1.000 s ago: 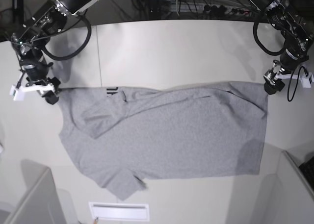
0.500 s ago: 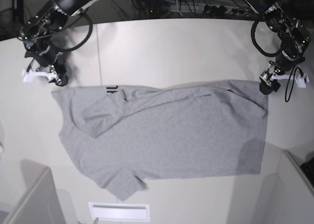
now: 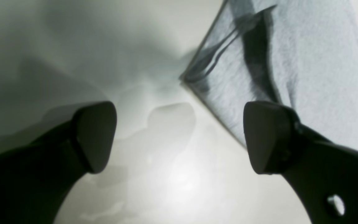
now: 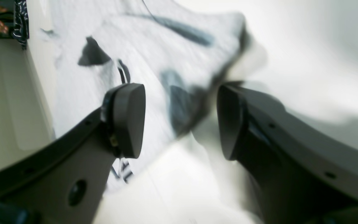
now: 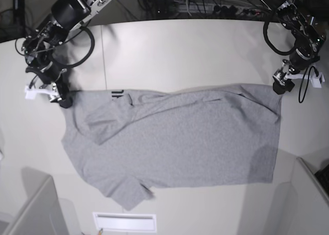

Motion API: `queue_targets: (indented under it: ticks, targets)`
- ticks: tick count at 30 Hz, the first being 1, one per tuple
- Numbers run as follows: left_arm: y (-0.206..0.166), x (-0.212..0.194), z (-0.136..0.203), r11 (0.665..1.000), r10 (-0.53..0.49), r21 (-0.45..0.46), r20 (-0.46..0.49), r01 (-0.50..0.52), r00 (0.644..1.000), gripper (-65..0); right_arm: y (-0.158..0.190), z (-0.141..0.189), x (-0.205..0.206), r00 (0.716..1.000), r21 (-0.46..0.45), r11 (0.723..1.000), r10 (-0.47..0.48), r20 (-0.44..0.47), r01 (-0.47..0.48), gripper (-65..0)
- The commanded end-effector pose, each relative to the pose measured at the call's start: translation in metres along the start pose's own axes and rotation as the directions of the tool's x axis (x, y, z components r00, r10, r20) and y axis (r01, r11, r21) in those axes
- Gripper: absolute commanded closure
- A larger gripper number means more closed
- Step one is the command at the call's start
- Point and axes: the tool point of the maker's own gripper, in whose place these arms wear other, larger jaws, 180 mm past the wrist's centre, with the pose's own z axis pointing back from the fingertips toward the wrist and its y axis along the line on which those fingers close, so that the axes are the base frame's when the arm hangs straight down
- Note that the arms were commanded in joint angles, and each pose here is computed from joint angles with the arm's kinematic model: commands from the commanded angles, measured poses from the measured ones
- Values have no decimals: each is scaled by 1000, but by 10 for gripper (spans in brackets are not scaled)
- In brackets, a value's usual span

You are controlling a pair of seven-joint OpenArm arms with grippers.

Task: Fold the T-shirt properly
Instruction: 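Hold the shoulder edge raised with both grippers above the table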

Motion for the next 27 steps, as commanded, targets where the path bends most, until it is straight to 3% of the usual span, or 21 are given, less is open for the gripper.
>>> queue_targets:
  ticks: [1, 7, 27]
  targets:
    - [-4, 15, 5, 1000, -17, -12, 41, 18, 999, -622, -13, -2, -9, 999, -65, 998, -6, -44, 4, -356]
    - [-6, 15, 3, 1000, -17, -19, 39, 18, 999, -622, -23, -8, -11, 998, -89, 995, -48, -46, 43, -356]
    - [-6, -3, -27, 995, 84, -42, -39, -85, 996, -622, -25, -8, -12, 998, -92, 995, -49, -45, 44, -354]
